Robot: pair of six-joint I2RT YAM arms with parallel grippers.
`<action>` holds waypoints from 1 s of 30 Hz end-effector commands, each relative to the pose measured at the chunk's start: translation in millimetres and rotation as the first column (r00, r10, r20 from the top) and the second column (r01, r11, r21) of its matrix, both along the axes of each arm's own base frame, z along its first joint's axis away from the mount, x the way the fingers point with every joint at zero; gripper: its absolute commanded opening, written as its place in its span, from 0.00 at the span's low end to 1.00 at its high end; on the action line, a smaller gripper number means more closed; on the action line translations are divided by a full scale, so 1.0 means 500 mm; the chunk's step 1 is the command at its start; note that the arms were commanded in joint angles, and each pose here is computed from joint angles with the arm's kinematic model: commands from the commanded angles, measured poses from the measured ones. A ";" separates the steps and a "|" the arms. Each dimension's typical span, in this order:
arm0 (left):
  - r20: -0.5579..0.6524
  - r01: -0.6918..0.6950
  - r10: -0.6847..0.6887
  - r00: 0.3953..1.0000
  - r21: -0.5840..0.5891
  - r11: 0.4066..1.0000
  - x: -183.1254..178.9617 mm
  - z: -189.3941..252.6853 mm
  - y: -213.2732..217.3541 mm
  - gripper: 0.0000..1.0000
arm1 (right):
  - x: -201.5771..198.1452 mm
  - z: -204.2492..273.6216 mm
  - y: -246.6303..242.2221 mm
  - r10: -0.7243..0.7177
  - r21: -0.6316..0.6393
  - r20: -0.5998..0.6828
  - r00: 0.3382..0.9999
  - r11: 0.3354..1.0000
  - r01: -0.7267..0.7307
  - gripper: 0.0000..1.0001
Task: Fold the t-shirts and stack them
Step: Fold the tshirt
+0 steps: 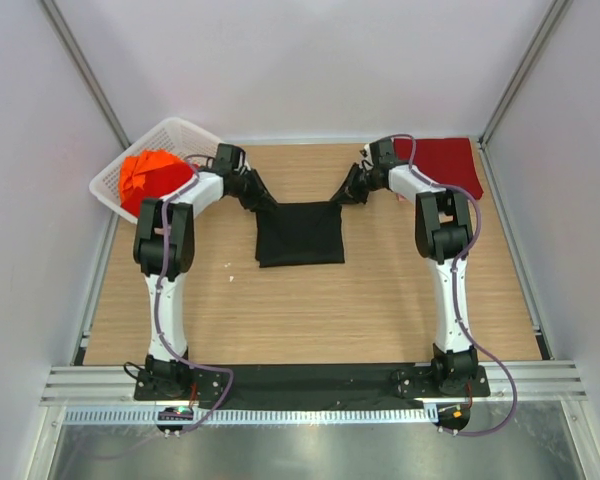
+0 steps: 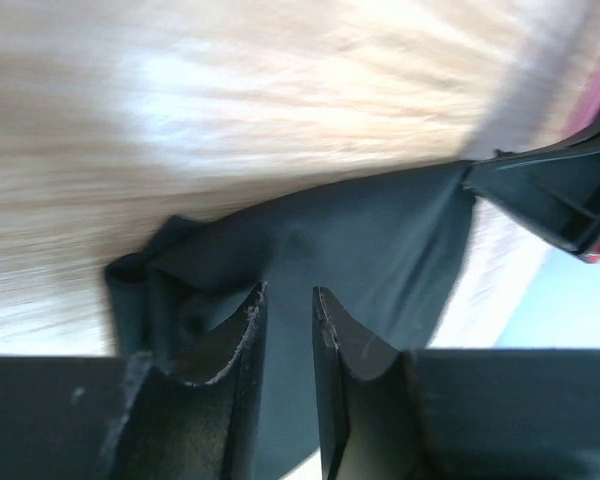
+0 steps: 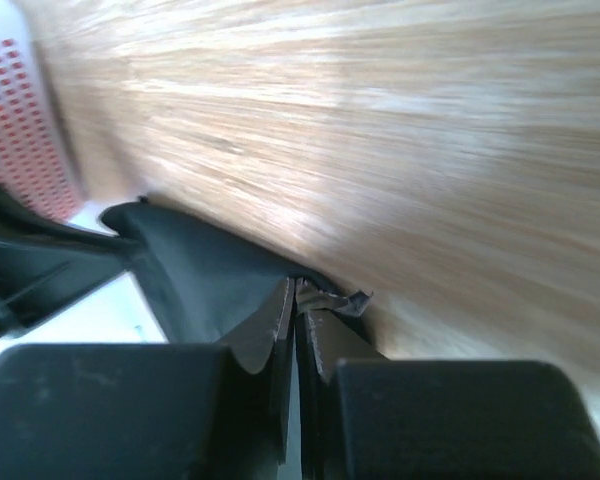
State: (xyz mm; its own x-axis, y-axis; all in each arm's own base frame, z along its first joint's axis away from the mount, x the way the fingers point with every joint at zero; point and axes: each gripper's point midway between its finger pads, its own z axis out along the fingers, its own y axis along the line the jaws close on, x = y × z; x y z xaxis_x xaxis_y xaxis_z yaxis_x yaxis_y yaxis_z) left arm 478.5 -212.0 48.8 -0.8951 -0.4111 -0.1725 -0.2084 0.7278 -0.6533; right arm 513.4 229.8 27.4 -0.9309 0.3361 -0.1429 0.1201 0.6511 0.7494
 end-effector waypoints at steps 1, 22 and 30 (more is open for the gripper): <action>0.047 0.033 -0.031 0.998 -0.025 0.999 0.021 0.067 -0.010 0.26 | -0.008 0.028 -0.051 0.052 -0.176 0.022 0.998 0.983 -0.047 0.11; -0.087 0.062 -0.064 0.994 -0.026 0.998 -0.201 0.046 -0.027 0.24 | -0.193 0.191 0.022 0.161 -0.106 0.082 0.984 0.983 -0.152 0.22; -0.129 0.067 -0.065 0.990 0.011 0.998 -0.226 0.000 -0.009 0.24 | -0.317 0.099 0.173 0.341 0.069 -0.074 0.937 0.939 -0.336 0.05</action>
